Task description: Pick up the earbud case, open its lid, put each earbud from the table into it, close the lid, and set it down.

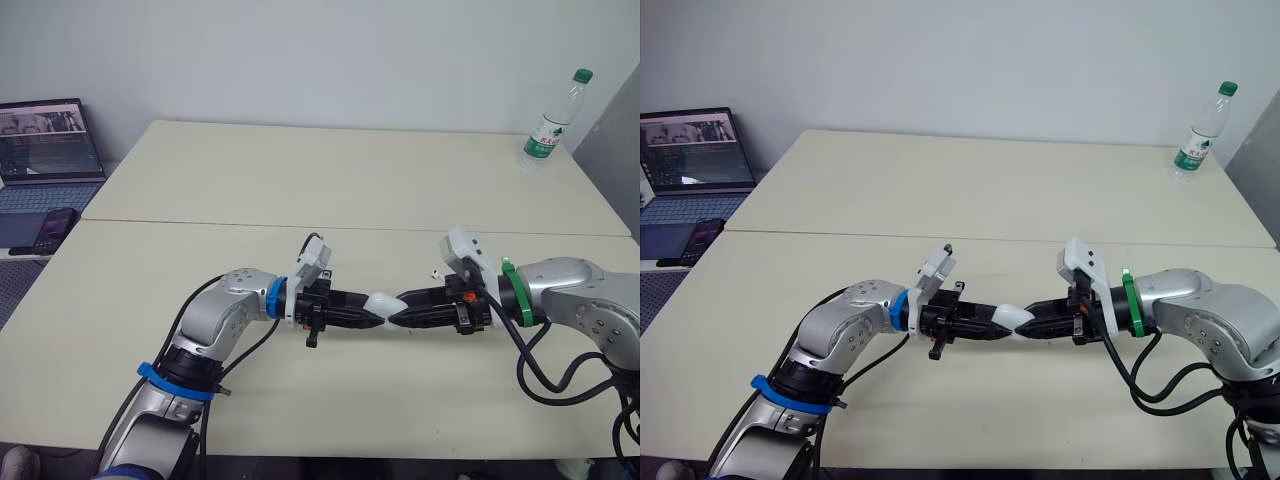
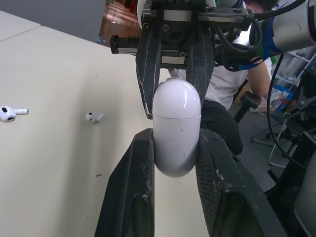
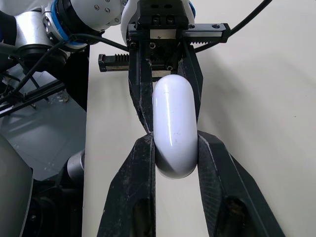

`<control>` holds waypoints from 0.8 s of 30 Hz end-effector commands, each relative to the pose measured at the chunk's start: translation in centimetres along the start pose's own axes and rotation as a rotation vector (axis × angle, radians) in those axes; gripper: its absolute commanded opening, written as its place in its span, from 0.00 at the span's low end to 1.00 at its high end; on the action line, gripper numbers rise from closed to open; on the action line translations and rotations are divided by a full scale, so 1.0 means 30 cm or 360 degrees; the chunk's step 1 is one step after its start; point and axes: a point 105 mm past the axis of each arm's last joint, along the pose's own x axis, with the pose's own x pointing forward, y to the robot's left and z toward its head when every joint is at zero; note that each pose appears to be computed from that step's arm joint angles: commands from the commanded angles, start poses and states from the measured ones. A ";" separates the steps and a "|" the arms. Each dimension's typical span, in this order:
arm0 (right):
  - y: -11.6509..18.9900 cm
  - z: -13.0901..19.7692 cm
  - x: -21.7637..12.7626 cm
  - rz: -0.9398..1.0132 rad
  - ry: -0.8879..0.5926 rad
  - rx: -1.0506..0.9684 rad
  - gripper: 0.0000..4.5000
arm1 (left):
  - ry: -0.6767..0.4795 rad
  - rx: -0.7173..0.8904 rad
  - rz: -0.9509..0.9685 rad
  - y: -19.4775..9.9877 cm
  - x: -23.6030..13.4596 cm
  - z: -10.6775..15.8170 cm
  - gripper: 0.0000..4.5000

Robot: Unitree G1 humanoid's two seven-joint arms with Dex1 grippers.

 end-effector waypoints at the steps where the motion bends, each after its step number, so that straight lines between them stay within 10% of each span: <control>1: 0.007 0.043 -0.017 -0.0018 -0.0073 -0.0101 0.39 | -0.0025 0.0032 0.0007 0.000 0.002 0.010 0.17; 6: -0.023 0.063 -0.026 -0.0141 -0.0132 -0.0128 0.79 | -0.0052 0.0017 0.0051 0.012 -0.006 0.013 0.17; 24: -0.059 0.032 -0.024 -0.0290 -0.0014 -0.0220 0.79 | -0.0075 0.0005 0.0140 0.030 -0.011 0.008 0.17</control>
